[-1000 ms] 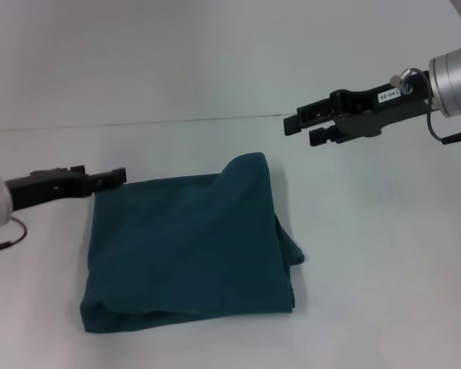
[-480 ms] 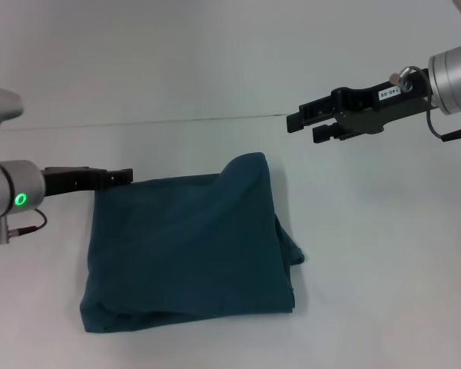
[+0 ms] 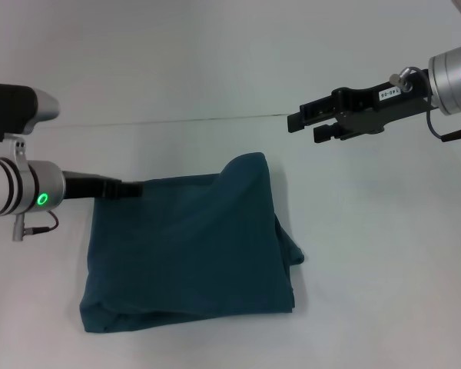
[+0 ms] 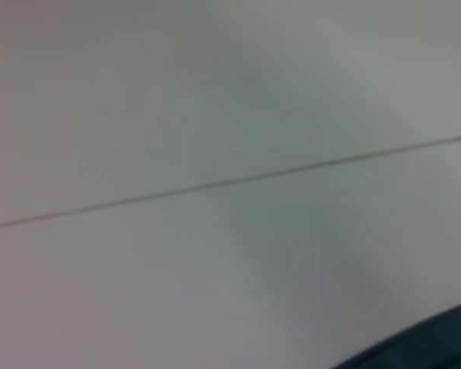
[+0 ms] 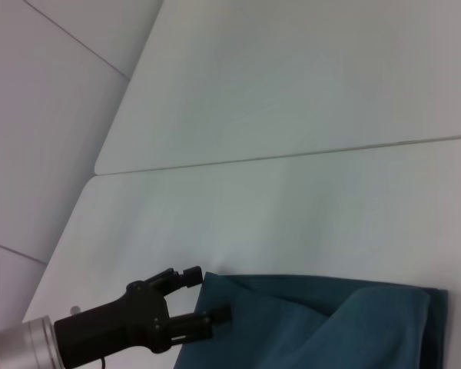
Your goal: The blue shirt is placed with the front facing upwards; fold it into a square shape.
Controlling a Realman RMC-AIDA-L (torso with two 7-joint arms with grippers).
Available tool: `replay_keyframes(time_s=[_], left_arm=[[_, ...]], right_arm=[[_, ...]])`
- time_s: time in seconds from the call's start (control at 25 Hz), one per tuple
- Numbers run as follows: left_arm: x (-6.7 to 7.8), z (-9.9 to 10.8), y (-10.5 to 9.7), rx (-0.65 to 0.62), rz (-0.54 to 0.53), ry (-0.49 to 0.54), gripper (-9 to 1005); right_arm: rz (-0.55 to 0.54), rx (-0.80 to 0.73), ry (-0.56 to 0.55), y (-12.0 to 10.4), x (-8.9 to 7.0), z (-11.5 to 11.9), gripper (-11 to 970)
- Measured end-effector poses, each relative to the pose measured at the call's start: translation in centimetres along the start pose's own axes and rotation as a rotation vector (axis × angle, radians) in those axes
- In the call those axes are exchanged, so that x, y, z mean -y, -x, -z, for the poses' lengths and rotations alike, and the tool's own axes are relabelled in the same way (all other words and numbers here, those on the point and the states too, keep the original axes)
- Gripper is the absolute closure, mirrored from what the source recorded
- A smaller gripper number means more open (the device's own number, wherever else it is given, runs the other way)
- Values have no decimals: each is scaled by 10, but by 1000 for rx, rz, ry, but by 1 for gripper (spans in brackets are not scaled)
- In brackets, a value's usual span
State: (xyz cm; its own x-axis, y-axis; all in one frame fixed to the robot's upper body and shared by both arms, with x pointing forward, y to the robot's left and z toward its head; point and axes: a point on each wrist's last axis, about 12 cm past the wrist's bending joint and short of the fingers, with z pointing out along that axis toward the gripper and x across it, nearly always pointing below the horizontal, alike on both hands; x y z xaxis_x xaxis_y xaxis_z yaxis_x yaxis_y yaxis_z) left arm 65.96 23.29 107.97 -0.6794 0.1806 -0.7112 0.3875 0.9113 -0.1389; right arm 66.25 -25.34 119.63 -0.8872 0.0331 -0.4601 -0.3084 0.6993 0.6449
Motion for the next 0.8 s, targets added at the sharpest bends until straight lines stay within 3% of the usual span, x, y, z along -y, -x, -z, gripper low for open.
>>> replay_keyframes(time_s=[0.8], left_arm=[[4, -1, -8, -15, -13, 7, 96]], right_arm=[[-12, 7, -6, -2, 4, 0, 249]])
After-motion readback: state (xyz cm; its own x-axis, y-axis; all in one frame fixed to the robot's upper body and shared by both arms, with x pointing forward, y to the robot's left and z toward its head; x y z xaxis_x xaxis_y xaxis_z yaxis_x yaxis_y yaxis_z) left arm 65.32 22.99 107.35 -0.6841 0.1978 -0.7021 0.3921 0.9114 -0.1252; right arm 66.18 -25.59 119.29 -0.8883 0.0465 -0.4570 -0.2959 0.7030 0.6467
